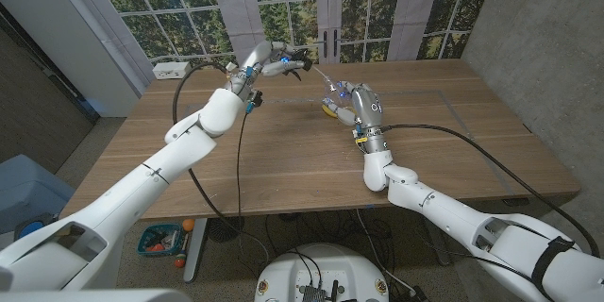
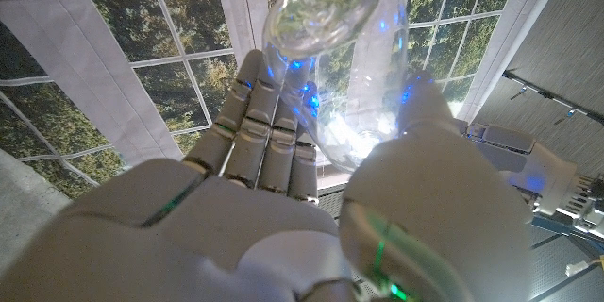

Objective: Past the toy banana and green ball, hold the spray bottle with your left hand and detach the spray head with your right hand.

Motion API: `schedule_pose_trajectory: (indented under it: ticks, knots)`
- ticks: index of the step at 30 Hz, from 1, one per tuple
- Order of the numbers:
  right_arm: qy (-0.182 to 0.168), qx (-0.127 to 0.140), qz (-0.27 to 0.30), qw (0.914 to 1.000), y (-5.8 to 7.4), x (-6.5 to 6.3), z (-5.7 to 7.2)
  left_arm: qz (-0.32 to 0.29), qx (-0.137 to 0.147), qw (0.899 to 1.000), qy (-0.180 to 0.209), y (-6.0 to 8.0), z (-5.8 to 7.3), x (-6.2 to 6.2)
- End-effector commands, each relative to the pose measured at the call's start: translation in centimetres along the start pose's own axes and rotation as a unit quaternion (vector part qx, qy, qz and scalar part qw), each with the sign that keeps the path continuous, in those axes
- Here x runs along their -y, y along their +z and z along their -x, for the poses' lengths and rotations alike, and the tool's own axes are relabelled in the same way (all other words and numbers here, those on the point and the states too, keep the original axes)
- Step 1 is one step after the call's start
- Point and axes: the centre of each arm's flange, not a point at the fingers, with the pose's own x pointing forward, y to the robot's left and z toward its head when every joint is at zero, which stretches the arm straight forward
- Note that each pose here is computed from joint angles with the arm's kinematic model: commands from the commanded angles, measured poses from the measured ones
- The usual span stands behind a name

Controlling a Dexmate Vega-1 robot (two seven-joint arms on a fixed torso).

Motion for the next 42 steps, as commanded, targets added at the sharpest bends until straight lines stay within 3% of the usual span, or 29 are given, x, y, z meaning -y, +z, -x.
schedule_pose_trajectory:
  ticks: [1,7,17,24,26,29,35,42]
  knots:
    - [-0.019,-0.024,0.001,0.9995,-0.2,0.0,0.5,0.021,-0.006,0.999,0.027,-0.3,0.9,-1.3]
    - [-0.019,-0.034,0.003,0.9992,-0.4,-0.1,0.7,0.049,0.003,0.996,0.073,-0.4,1.9,-2.3]
    - [-0.025,-0.056,0.005,0.9981,-0.8,-0.3,0.8,0.084,0.014,0.991,0.106,-0.7,3.1,-3.5]
    - [-0.026,-0.069,0.003,0.9973,-1.2,-0.3,0.9,0.074,0.021,0.987,0.145,-0.2,4.2,-4.0]
    - [-0.028,-0.079,0.002,0.9965,-1.6,-0.3,0.9,0.05,0.024,0.983,0.176,0.2,4.9,-4.1]
    - [-0.031,-0.093,-0.001,0.9952,-2.0,-0.2,0.8,0.02,0.027,0.974,0.225,0.8,5.8,-4.1]
    - [-0.041,-0.118,-0.007,0.9921,-2.9,0.0,0.9,-0.056,0.031,0.938,0.34,1.9,7.4,-2.9]
    - [-0.049,-0.133,-0.008,0.9898,-3.5,0.2,0.8,-0.095,0.038,0.914,0.393,2.5,7.9,-2.1]
